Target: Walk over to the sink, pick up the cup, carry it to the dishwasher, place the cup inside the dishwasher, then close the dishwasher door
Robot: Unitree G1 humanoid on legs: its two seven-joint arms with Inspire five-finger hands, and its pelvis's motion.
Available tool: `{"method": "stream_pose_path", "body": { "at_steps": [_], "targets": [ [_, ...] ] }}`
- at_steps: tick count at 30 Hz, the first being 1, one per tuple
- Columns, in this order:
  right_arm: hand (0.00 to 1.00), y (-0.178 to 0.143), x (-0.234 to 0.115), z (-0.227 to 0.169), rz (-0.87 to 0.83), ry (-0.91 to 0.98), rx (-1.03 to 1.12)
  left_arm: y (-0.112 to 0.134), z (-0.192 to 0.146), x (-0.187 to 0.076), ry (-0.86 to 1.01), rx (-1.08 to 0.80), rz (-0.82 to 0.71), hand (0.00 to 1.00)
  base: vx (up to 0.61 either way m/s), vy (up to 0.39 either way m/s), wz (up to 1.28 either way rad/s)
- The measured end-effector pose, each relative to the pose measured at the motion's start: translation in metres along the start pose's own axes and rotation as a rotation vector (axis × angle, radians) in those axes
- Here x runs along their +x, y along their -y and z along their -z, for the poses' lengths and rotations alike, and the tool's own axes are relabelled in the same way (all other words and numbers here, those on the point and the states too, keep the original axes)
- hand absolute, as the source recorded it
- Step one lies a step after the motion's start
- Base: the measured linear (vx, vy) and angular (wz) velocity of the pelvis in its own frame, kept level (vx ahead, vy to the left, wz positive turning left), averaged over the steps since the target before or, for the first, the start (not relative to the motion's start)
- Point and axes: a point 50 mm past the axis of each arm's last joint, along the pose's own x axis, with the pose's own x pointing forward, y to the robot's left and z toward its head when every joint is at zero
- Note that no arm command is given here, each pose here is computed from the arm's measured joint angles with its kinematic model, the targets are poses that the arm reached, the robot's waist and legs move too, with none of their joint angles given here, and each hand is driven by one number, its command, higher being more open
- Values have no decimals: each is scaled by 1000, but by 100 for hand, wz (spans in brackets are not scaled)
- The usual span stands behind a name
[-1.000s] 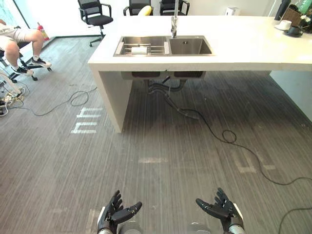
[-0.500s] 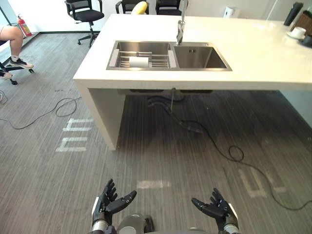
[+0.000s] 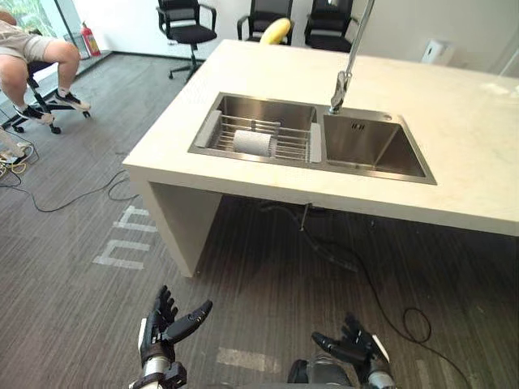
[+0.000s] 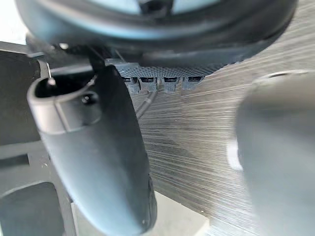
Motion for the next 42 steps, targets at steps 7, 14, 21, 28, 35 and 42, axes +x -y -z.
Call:
{"method": "stream_pose_path", "body": {
  "at_steps": [7, 14, 21, 28, 35, 42],
  "targets": [
    [100, 14, -6, 5, 46, -47, -21, 46, -76, 11, 359, -55, 250, 100, 295, -87, 3],
    [100, 4, -9, 16, 32, -108, -44, 76, -132, -3, 619, -129, 387, 100, 302, 140, -27],
    [100, -12, -9, 19, -12, -108, -40, 97, -153, -18, 695, -156, 520, 100, 260, 107, -23],
    [100, -20, -5, 11, -48, -40, -44, 108, -148, 2, 635, -70, 503, 100, 301, -98, 32],
    [100, 3, -7, 15, 12, -105, -51, 117, -128, 4, 533, -48, 528, 100, 274, -262, 15],
    [100, 13, -13, 26, 55, -172, -32, 125, -130, -2, 548, 16, 663, 100, 73, -75, -3]
  ]
}}
